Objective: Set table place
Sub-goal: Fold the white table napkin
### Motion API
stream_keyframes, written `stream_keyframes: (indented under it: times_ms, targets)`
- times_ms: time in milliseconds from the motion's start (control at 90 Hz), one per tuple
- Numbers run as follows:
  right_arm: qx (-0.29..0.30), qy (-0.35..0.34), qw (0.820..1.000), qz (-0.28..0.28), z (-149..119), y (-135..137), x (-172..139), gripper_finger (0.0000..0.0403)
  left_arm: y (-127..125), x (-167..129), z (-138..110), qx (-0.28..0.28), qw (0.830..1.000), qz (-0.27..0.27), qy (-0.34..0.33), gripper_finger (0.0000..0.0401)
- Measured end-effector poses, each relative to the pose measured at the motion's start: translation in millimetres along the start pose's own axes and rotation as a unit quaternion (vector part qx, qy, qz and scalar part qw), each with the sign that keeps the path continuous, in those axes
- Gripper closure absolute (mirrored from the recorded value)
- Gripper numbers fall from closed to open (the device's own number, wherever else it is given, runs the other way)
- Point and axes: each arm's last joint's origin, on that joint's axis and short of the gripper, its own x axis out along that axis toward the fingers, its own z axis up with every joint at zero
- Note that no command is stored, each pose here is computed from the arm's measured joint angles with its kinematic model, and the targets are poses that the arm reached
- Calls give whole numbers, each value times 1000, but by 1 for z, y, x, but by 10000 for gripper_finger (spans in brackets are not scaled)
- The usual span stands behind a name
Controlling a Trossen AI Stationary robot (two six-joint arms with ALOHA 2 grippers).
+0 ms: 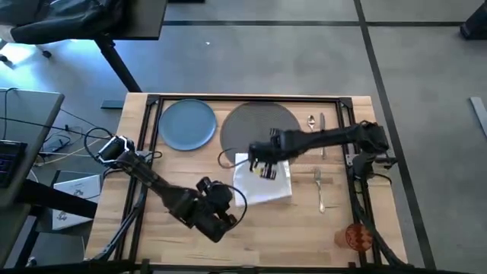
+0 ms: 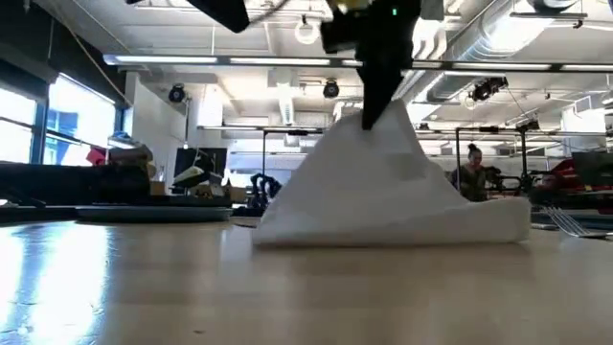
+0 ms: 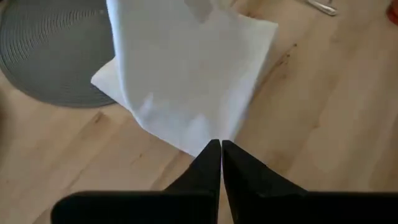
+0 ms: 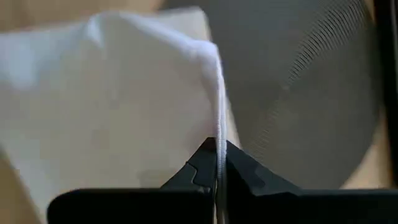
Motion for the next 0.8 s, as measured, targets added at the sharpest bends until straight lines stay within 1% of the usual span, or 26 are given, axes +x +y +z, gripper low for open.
stream_keyframes:
  times_ms: [78, 133, 178, 211, 256, 311, 333, 367, 433, 478, 544, 611, 722, 800]
  targets:
    - [-17, 15, 1000, 18, -3, -8, 12, 403, 3, 4, 5, -8, 1000, 6, 0, 401]
    - [-36, 27, 998, 35, -7, -10, 20, 403, 5, 8, 9, -14, 1000, 12, 0, 401]
    - [-53, 35, 996, 62, -10, -8, 24, 403, 7, 11, 13, -19, 1000, 17, 0, 401]
    - [-68, 41, 992, 94, -13, -4, 26, 403, 9, 14, 15, -23, 1000, 20, 0, 401]
    - [-91, 48, 983, 150, -17, 4, 29, 403, 11, 17, 18, -27, 999, 23, 3, 401]
    - [-130, 44, 965, 223, -25, 20, 32, 403, 14, 21, 22, -33, 999, 26, 14, 401]
    - [-148, 36, 957, 247, -29, 27, 35, 403, 16, 22, 23, -35, 999, 27, 20, 401]
    - [-170, 22, 948, 267, -36, 36, 41, 403, 18, 24, 25, -36, 999, 29, 27, 401]
    - [-193, 22, 944, 268, -53, 54, 59, 403, 21, 28, 28, -39, 998, 33, 38, 401]
    - [-186, 39, 950, 249, -66, 60, 71, 403, 24, 30, 30, -35, 998, 37, 44, 401]
    - [-161, 60, 959, 224, -80, 66, 81, 403, 26, 32, 32, -22, 998, 37, 52, 401]
    - [-143, 76, 965, 206, -88, 71, 83, 403, 28, 35, 35, -7, 998, 39, 52, 401]
    - [-141, 101, 965, 194, -95, 76, 80, 403, 33, 43, 41, 23, 997, 43, 55, 400]
    - [-144, 102, 965, 193, -96, 79, 78, 403, 35, 57, 43, 46, 997, 17, 62, 391]
